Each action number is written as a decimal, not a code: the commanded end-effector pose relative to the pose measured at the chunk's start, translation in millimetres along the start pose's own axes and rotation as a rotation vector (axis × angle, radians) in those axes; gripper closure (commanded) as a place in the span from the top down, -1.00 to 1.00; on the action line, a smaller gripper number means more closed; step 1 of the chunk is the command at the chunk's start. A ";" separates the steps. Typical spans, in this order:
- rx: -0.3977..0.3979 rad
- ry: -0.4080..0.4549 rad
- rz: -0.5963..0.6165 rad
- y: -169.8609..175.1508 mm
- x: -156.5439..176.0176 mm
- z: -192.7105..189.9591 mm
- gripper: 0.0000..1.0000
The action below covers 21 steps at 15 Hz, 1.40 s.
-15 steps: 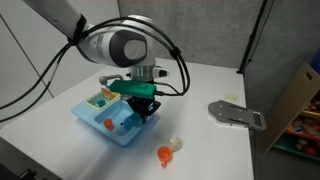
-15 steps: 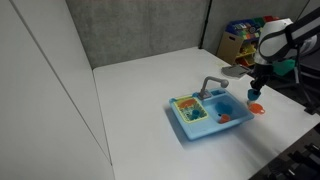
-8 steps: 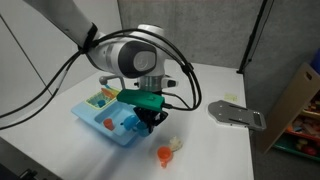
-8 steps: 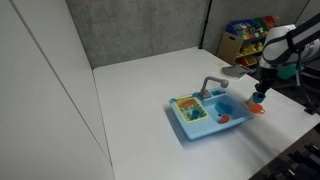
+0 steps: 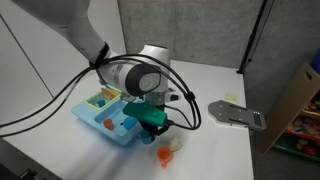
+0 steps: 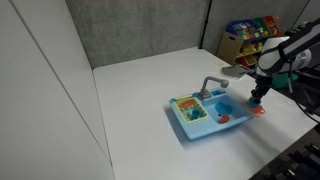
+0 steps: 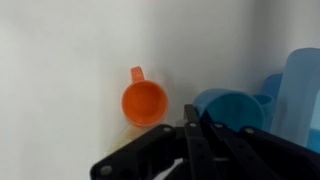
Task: Put the blue cup on the table
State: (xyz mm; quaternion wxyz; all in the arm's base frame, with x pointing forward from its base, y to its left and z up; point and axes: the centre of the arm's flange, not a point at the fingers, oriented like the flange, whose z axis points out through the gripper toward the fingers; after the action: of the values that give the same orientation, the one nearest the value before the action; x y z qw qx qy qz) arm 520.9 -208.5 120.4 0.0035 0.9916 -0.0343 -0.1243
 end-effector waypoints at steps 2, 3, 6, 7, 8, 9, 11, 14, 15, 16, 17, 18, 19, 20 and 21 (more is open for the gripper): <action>0.007 0.003 -0.004 0.1 1.8 0.8 -0.90; 0.008 0.004 -0.005 0.1 2.4 0.7 -0.90; 0.007 0.012 -0.004 0.6 1.2 -0.9 -0.96; 0.009 0.019 0.009 6.1 0.9 -2.8 -0.96; 0.011 0.021 0.014 9.6 0.4 -3.6 -0.96; 0.013 0.026 0.020 14.3 -0.5 -4.2 -0.96; 0.011 0.036 0.035 21.6 -1.6 -4.1 -0.96; 0.009 0.050 0.061 34.3 -0.9 -1.5 -0.96; 0.005 0.053 0.071 39.1 0.1 0.4 -0.96; 0.005 0.055 0.078 43.2 0.3 1.8 -0.96; 0.005 0.057 0.081 46.5 0.0 3.3 -0.96; 0.006 0.060 0.082 48.7 -0.7 5.3 -0.96; 0.005 0.064 0.082 49.9 -2.1 7.8 -0.96; 0.005 0.066 0.079 50.6 -3.6 10.8 -0.96; 0.002 0.067 0.073 50.3 -5.7 14.4 -0.96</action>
State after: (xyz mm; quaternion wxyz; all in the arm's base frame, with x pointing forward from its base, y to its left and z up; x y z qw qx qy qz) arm 509.5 -253.0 115.8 0.0099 0.9924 -0.0704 -0.0999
